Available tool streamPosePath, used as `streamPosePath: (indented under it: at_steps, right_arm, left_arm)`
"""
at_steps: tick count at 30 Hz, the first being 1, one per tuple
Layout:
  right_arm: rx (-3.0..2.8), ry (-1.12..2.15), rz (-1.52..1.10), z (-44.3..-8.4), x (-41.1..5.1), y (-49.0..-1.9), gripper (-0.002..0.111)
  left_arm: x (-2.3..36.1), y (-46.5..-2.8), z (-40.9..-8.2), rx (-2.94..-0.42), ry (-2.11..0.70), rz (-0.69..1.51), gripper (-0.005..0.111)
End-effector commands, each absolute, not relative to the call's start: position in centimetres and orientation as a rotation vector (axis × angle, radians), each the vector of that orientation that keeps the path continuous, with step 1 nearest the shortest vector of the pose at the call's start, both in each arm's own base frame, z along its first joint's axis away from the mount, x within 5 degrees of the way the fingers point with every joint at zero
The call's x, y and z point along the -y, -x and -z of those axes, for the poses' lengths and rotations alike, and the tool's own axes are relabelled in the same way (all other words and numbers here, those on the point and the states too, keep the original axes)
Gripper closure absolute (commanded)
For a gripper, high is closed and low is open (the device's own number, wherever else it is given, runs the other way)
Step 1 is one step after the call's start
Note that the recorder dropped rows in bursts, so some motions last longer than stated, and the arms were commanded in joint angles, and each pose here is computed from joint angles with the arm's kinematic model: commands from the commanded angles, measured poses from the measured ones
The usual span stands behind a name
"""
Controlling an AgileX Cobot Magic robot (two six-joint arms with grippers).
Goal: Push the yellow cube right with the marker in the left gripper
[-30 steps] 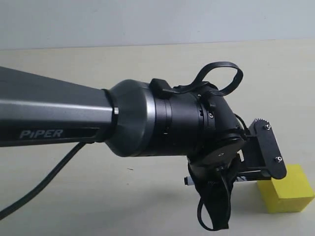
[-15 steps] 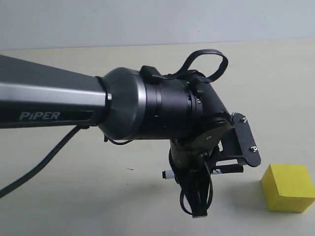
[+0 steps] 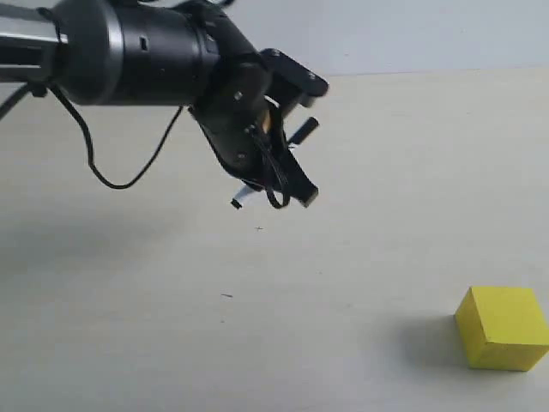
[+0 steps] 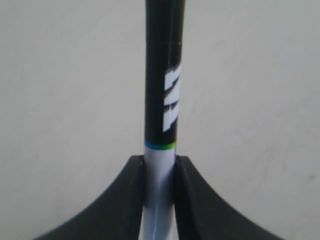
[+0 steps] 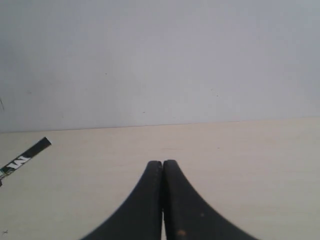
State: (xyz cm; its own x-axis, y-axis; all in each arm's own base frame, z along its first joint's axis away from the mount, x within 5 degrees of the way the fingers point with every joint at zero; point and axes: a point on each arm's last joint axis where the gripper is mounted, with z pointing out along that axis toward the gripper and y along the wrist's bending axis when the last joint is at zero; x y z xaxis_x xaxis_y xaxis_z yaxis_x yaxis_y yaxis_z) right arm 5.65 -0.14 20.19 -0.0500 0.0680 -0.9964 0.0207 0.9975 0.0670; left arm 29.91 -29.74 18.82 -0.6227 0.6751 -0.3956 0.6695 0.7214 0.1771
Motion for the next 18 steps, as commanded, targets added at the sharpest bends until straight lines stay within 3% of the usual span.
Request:
streamPosePath:
  at_steps: [1, 8, 11, 16, 18]
  right_arm:
    - [-1.616, -0.064, -0.036, -20.1, 0.1, -5.6, 0.108]
    - [-1.616, -0.064, -0.036, -20.1, 0.1, -5.6, 0.108]
    - [-1.616, -0.064, -0.036, -20.1, 0.1, -5.6, 0.108]
    - [-1.616, -0.064, -0.036, -20.1, 0.1, -5.6, 0.108]
    - [-1.616, -0.064, -0.036, -20.1, 0.1, -5.6, 0.108]
  left_arm:
    - [27.5, -31.8, -19.0, -2.619, -0.786, 0.099, 0.107]
    - [27.0, -31.7, -18.9, -2.649, -0.822, 0.049, 0.107]
    - [28.4, -30.2, -18.8, -2.623, -0.960, 0.035, 0.107]
    - [31.3, -25.3, -18.3, -2.239, -1.877, -0.131, 0.107]
    - [32.7, -23.5, -18.1, -2.057, -2.089, -0.140, 0.107]
